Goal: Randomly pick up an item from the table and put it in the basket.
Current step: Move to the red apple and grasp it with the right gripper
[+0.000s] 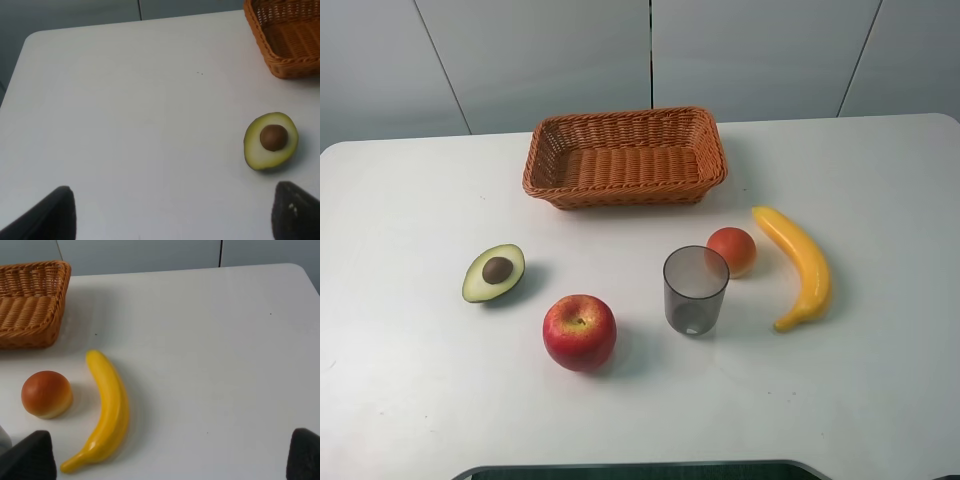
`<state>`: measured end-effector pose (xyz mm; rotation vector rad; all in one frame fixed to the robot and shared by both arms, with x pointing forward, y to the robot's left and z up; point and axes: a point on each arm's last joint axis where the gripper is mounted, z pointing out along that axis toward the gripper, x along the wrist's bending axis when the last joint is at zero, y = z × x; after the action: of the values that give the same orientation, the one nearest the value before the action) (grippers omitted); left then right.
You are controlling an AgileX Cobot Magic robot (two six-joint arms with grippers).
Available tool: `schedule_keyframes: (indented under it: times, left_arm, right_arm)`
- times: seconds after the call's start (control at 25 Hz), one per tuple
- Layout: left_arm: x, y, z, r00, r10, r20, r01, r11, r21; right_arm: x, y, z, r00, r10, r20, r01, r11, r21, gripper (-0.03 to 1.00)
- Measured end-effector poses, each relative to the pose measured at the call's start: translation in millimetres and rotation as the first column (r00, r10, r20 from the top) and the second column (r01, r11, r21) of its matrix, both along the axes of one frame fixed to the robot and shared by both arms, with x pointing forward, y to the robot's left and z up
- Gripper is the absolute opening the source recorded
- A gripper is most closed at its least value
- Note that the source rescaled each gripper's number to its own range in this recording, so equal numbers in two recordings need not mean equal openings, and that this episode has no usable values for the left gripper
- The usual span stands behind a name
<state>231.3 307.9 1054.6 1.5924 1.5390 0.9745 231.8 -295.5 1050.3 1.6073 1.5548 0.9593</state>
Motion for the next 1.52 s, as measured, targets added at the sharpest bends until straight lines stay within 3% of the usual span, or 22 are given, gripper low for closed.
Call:
schedule_keyframes:
  times: [1.04,1.16,1.32,1.52]
  left_arm:
    - [0.0,0.0,0.0,1.000,0.001,0.000,-0.001,1.000,-0.002]
    - [0.0,0.0,0.0,1.000,0.001,0.000,-0.001,1.000,-0.002]
    - [0.0,0.0,0.0,1.000,0.001,0.000,-0.001,1.000,-0.002]
    - [0.0,0.0,0.0,1.000,0.001,0.000,-0.001,1.000,-0.002]
  right_arm:
    - [0.0,0.0,0.0,1.000,0.000,0.000,0.000,1.000,0.000,1.00]
    - [-1.2,4.0,1.0,1.000,0.028,0.000,-0.028,0.999,0.040,1.00]
    - [-6.3,8.7,21.5,0.998,0.065,-0.028,-0.062,0.995,0.081,1.00]
    - [12.9,5.4,65.5,0.996,0.044,-0.072,-0.040,0.998,0.054,1.00]
